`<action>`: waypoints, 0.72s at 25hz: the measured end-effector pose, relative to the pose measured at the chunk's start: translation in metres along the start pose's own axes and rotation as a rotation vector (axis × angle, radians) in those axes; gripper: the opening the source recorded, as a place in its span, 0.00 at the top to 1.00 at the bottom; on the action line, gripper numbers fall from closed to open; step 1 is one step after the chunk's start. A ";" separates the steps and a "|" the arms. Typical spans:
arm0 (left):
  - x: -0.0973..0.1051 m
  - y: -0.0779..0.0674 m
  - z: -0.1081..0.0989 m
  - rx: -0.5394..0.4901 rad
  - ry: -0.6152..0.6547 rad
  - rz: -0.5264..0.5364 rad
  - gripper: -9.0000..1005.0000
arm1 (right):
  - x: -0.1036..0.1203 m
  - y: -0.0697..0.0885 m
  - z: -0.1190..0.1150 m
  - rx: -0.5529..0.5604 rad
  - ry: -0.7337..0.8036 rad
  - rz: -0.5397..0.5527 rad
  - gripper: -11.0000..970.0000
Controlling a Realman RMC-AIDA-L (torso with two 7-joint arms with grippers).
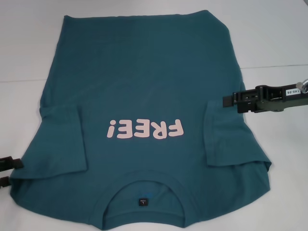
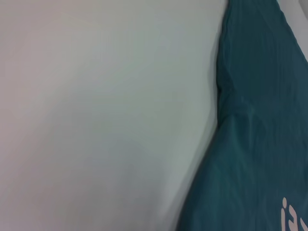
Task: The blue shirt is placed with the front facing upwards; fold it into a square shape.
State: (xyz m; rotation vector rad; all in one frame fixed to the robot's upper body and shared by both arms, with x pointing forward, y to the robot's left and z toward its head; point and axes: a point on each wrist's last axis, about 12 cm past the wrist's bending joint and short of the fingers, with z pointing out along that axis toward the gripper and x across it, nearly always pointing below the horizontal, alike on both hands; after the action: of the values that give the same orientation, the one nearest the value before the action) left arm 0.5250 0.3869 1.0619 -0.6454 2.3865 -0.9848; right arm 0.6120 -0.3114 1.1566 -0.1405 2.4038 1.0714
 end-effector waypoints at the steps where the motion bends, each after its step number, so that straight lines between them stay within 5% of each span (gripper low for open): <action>1: -0.001 0.000 0.000 -0.002 -0.004 0.002 0.33 | 0.000 0.000 0.000 0.000 0.000 0.000 0.21; 18: -0.003 -0.005 0.003 -0.012 0.021 0.031 0.33 | 0.001 -0.002 -0.001 0.007 -0.006 0.003 0.21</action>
State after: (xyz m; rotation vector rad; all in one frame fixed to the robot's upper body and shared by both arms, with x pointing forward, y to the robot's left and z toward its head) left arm 0.5301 0.3836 1.0643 -0.6037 2.4150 -0.9696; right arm 0.6115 -0.3135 1.1554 -0.1315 2.4030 1.0629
